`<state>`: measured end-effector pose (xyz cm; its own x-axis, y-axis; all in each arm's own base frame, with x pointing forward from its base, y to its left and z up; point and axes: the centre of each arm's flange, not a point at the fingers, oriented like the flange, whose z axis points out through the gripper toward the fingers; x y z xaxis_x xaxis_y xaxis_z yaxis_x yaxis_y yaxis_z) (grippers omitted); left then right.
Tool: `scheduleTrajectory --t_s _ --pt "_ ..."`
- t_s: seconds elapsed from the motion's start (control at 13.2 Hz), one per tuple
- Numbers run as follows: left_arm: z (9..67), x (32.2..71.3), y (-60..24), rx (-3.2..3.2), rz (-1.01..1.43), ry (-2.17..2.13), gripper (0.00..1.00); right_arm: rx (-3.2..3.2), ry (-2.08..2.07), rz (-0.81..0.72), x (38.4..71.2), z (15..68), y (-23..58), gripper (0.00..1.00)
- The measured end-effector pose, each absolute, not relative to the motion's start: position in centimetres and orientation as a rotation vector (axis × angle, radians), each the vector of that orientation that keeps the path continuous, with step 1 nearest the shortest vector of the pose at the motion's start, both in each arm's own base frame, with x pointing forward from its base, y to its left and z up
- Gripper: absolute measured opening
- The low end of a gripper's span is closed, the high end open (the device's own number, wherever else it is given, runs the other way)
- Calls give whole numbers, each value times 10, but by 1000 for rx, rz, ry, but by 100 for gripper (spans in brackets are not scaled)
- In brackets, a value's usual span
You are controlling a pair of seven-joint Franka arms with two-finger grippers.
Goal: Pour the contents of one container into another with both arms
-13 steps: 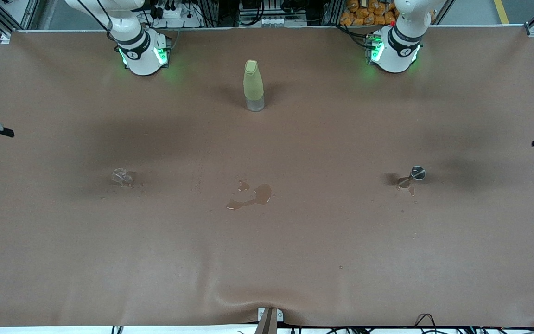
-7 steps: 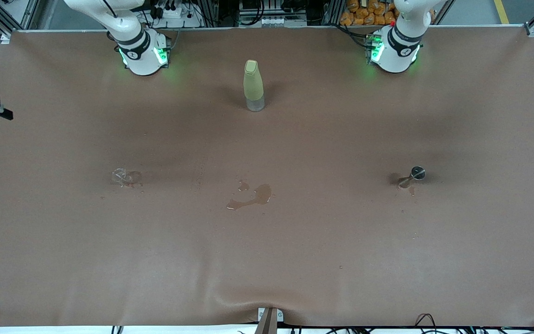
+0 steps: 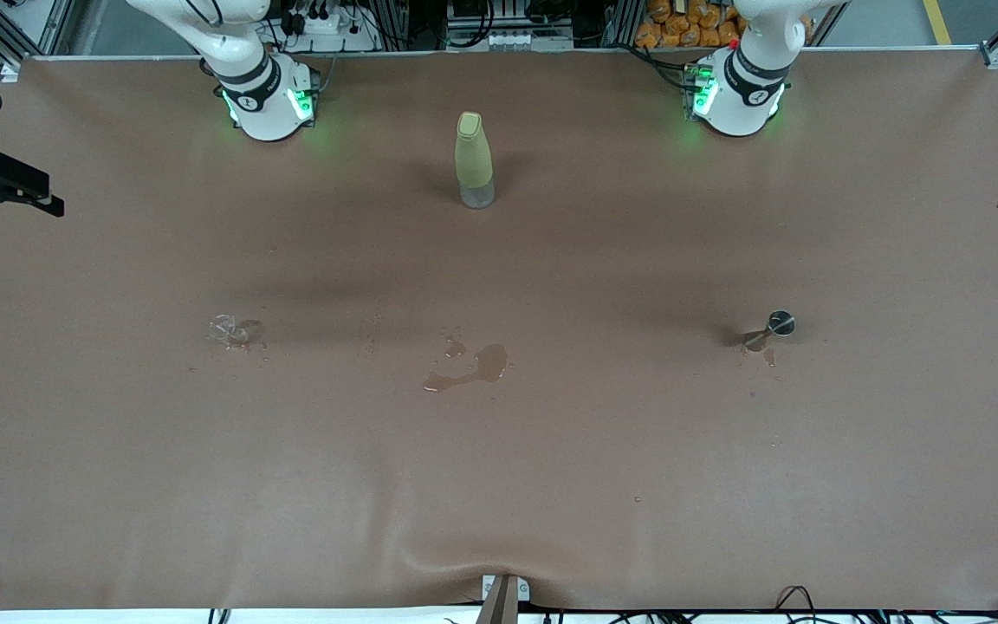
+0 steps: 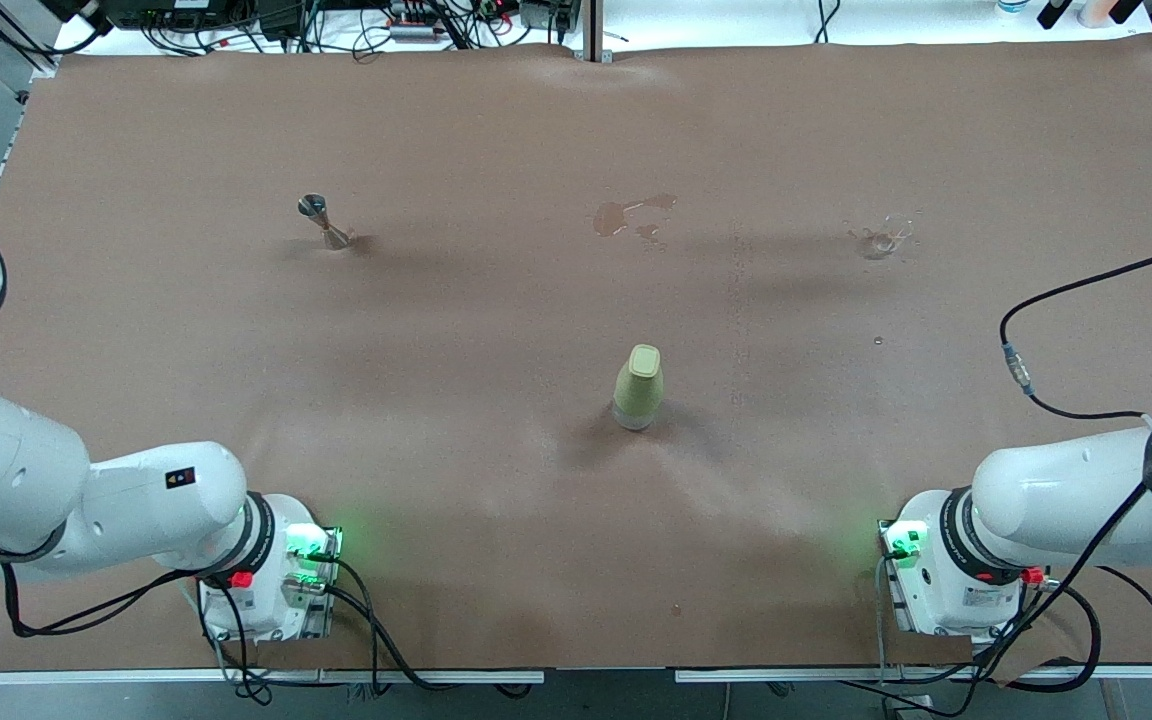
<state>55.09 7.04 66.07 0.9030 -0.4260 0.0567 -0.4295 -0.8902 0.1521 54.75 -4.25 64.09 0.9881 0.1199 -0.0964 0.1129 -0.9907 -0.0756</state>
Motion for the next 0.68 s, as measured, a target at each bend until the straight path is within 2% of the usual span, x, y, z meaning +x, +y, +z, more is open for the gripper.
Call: scheduleTrajectory --t_s 0.08,0.23,0.3,0.68 --pt "667 549 49 2942 25 -572 81 -3069 -146 156 547 641 -44 100" --pt "674 543 16 2998 8 -350 96 -3082 -88 156 547 642 -45 100" --pt "679 539 6 3012 9 -247 100 -3086 -72 151 548 642 -46 100" --pt "684 530 -18 3150 12 -140 100 -3119 -54 51 557 643 -50 100"
